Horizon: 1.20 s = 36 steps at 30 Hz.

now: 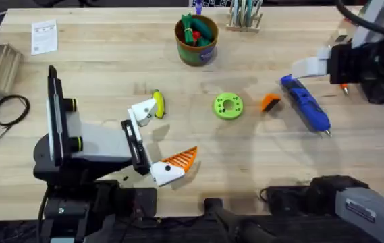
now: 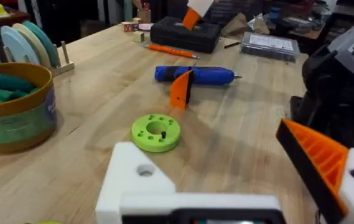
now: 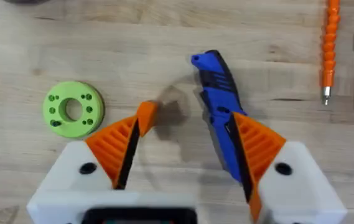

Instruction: Pick up the gripper from the table and insert it into the empty holder that is missing its gripper. Then pick up a screw, insert it into the mounting hole, and use the screwdriver to tighten it. Finally, clean up the table by picking up the vegetable and placing it into the bucket.

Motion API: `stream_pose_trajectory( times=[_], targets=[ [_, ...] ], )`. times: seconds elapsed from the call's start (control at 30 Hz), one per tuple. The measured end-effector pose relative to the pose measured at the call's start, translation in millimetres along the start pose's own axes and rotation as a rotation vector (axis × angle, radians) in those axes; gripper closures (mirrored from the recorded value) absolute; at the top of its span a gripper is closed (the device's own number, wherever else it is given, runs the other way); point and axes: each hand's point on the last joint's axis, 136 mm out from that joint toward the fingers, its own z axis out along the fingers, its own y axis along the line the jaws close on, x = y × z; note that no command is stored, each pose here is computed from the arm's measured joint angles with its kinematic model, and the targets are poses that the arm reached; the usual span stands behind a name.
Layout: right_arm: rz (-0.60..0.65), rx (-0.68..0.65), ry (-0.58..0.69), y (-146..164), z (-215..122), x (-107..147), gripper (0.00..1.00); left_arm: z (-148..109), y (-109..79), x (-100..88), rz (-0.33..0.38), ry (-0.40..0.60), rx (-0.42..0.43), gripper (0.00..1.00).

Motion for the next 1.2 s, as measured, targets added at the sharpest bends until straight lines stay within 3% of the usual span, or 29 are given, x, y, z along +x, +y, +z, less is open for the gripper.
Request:
stream_pose_trajectory(
  times=[1.2],
  targets=[
    [0.0,0.0,0.0,0.0,0.0,0.0,0.129,0.0,-3.3,0.4,0.011,0.001,0.019,0.014]
  ],
)
